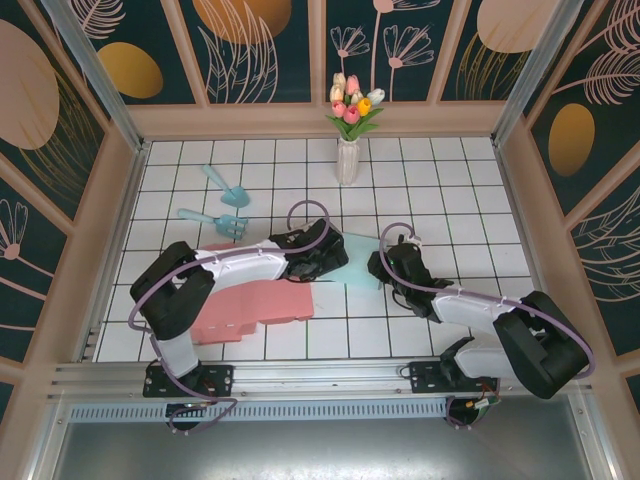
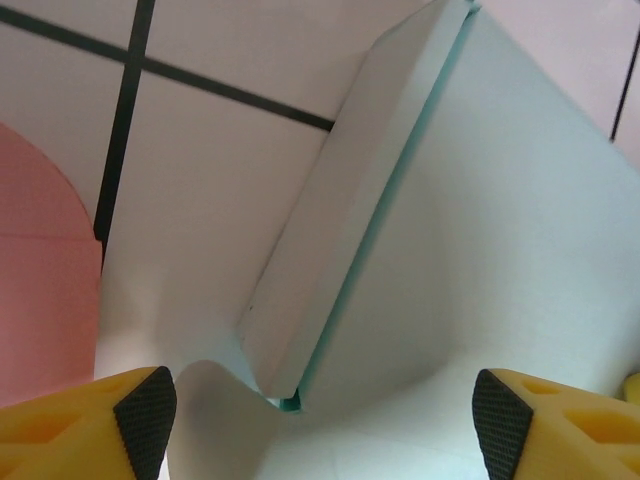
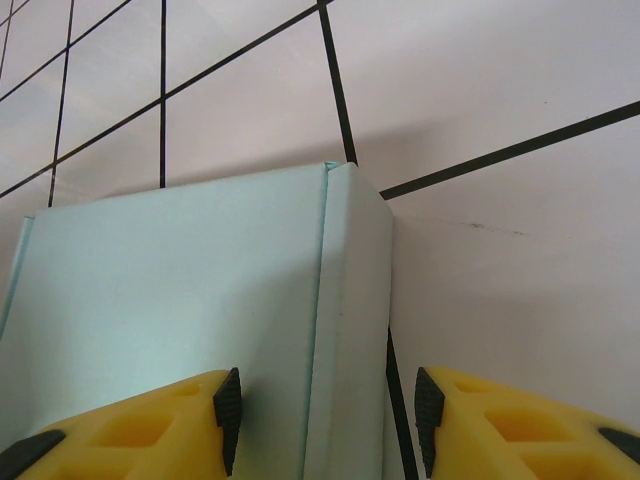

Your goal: Fold the paper box

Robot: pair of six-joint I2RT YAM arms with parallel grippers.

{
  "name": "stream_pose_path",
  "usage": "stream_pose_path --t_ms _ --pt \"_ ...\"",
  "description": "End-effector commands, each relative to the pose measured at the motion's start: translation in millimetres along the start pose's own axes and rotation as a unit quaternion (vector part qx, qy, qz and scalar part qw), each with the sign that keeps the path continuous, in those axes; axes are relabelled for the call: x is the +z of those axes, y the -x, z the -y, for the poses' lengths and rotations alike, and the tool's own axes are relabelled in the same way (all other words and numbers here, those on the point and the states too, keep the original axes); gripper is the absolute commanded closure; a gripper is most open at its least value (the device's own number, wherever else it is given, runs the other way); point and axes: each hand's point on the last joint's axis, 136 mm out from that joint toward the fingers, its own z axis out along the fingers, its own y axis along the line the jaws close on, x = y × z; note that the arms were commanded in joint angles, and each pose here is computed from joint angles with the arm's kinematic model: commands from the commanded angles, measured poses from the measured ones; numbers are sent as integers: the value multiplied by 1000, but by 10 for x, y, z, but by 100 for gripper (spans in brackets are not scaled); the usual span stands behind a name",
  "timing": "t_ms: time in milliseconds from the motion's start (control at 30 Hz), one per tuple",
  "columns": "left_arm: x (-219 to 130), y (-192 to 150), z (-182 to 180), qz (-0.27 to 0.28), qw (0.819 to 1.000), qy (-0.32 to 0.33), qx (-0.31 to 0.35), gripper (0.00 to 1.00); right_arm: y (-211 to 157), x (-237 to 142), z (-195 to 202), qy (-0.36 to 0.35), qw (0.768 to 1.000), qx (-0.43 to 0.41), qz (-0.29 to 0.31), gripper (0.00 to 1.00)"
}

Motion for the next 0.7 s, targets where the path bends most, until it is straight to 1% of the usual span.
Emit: stream_pose_path --t_ms 0,233,667 --pt "45 -127 -73 -13 1000 21 1 22 -75 10 182 -31 999 0 -4 49" --pt "42 -124 -66 -5 1000 21 2 26 -87 17 191 -33 999 0 -6 49" --pt "85 -181 -68 -17 1000 17 -4 30 -93 14 190 -32 999 0 -7 49"
